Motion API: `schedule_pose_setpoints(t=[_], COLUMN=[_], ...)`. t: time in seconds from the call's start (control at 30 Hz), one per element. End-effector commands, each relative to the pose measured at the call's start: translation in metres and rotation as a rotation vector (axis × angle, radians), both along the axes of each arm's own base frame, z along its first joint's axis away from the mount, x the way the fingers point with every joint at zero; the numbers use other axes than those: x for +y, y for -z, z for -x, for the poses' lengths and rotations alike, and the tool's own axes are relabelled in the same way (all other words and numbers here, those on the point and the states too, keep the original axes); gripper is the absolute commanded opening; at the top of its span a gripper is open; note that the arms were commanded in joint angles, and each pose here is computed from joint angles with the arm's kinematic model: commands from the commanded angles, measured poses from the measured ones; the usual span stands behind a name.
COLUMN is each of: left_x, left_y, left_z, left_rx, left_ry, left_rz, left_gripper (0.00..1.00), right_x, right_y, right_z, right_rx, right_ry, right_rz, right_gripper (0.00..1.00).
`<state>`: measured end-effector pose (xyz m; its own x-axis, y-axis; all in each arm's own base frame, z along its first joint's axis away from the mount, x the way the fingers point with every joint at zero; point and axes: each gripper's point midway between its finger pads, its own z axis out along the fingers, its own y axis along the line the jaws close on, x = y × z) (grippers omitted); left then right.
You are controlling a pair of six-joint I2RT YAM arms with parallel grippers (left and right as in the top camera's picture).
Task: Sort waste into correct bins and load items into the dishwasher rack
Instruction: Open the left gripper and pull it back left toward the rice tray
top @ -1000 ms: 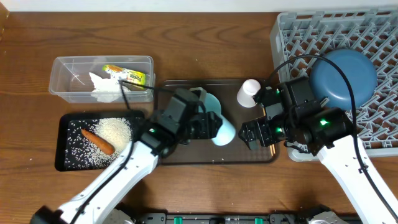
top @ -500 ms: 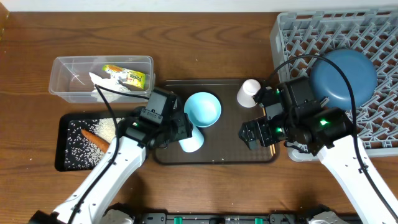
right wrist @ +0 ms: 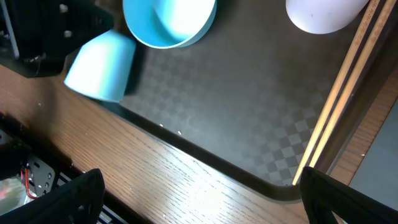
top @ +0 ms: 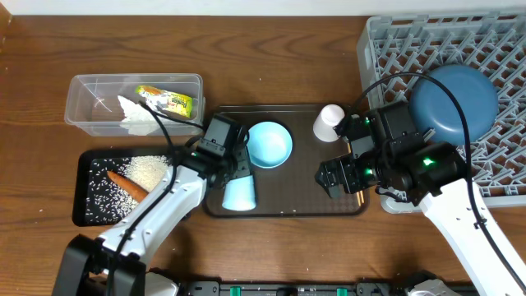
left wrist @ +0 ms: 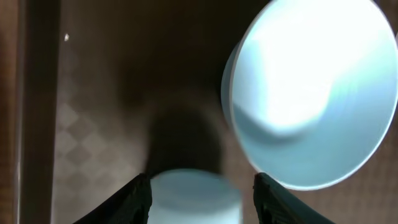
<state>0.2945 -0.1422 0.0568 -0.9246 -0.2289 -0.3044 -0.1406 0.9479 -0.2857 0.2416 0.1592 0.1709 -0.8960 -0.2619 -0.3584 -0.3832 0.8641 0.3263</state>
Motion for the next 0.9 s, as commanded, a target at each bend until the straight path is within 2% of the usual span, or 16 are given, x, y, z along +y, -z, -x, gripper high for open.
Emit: schedule_pose_setpoints(t=[0.0, 0.33, 0.7, 0.87], left_x=[0.004, 0.000, -0.003, -0.006], left_y=[0.003, -0.006, 0.001, 0.005], left_z=[-0.006, -0.024, -0.029, -0.034], left_rx=[-0.024, -0.119, -0.119, -0.125], left_ry=[-0.004, 0.030, 0.030, 0.021], left_rz=[-0.024, -0.024, -0.024, -0.011], left_gripper=[0.56, 0.57, 0.61, 0.56], right_x=[0.006, 0.006, 0.006, 0.006], right_y=[-0.002, -0.002, -0.002, -0.002], right_z=[0.001, 0.001, 0.001, 0.002], right_rx=[-0.004, -0.004, -0.004, -0.004], right_ry=[-0.022, -0.022, -0.022, -0.022], right_rz=[-0.005, -0.005, -0.005, -0.005], right_gripper=[0.99, 0.99, 0.99, 0.99])
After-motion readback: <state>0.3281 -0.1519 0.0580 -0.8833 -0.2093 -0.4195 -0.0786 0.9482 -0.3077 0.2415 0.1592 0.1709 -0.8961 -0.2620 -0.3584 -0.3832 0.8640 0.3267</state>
